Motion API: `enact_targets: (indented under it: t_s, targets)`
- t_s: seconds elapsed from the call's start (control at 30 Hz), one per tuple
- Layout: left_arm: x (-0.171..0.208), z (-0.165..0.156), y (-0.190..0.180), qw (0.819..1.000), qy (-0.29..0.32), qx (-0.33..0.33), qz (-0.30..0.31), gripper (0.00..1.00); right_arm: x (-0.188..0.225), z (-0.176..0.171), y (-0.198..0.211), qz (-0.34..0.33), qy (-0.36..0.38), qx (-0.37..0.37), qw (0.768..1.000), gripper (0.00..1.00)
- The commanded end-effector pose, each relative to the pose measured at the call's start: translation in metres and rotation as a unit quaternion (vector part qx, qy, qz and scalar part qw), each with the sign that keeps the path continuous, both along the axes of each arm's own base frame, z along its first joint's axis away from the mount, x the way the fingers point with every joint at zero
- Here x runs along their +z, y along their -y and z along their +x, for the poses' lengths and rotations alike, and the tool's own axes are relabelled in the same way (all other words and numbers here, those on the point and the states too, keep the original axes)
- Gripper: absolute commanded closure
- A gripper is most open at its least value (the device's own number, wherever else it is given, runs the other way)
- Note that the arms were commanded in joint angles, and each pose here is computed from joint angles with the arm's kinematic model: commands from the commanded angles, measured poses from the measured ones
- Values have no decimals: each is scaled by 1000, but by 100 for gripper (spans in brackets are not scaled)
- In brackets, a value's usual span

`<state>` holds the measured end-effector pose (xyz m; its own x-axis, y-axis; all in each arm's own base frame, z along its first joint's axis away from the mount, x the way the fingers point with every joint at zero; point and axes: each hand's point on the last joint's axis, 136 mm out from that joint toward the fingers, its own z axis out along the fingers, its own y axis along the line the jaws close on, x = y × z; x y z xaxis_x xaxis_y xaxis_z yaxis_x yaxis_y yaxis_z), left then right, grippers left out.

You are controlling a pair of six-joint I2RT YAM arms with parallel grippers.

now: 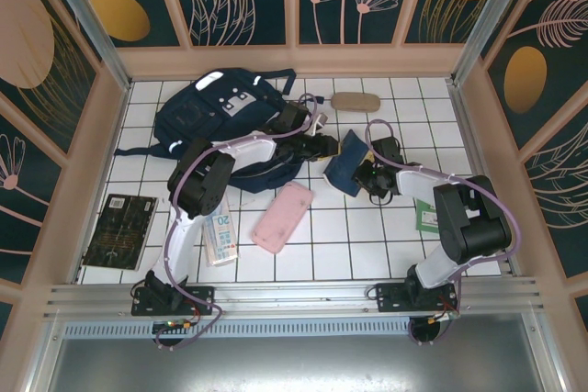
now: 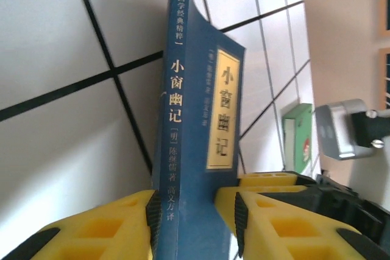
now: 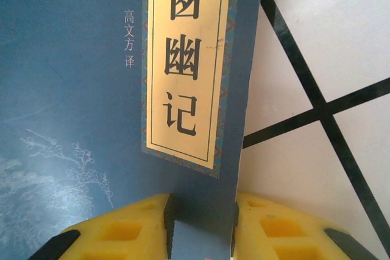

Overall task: Pack the student bag
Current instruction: Pick up the book from the middle-right of the table.

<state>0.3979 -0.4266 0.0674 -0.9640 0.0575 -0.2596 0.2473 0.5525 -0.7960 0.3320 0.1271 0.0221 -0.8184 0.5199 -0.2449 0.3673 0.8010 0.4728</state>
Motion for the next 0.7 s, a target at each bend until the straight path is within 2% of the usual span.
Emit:
enact_targets:
  t_s: [0.0, 0.07, 0.27, 0.5, 0.57, 0.67]
  targets:
    - [-31, -45, 12, 996, -58, -62, 14, 62, 14, 10, -14, 32, 34, 19, 999, 68]
    - [-22, -50, 19, 995, -69, -73, -25, 62, 14, 10, -15, 33, 35, 19, 999, 68]
    - [-9, -48, 28, 991, -97, -54, -74, 62, 14, 11, -15, 35, 34, 18, 999, 68]
    - [-21, -42, 28, 987, -152, 18, -59, 64, 13, 13, -17, 40, 34, 16, 999, 68]
    - [-13, -39, 29, 988, -140, 20, -66, 65, 14, 13, -16, 38, 34, 16, 999, 69]
    - [-9, -33, 26, 993, -108, 21, -38, 66, 14, 13, -15, 36, 35, 16, 999, 68]
